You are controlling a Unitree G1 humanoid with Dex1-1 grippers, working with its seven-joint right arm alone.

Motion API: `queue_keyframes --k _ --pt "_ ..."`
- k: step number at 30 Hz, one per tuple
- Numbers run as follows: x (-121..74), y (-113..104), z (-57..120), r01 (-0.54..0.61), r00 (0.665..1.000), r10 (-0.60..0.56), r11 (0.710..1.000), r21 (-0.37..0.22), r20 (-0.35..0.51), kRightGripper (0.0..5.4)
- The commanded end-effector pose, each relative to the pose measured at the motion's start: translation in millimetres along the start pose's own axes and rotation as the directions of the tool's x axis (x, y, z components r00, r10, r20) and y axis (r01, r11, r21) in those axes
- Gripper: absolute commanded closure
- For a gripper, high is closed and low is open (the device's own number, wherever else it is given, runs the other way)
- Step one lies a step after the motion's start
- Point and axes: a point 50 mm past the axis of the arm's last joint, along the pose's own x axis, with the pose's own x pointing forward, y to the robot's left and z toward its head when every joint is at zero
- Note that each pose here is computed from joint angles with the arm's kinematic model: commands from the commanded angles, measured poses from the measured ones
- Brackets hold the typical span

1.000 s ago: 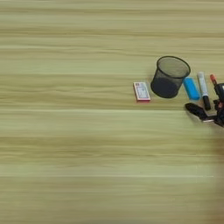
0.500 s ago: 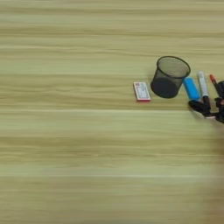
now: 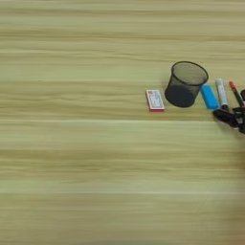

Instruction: Move the objects on the table

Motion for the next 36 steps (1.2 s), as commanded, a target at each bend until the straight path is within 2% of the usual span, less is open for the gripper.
queue_keyframes --k 1,17,29,36 --pt "-1.8 -3 12.2 0.012 1.000 -0.011 0.999 -0.038 0.015 2.61" --pt "0.3 -3 11.6 0.020 1.000 -0.019 0.999 -0.046 0.013 4.68" --pt "-0.7 -4 14.8 0.043 0.998 -0.041 0.998 -0.052 0.037 4.71" --pt "-5.9 -2 31.3 0.078 0.989 -0.073 0.996 -0.035 0.128 4.71"
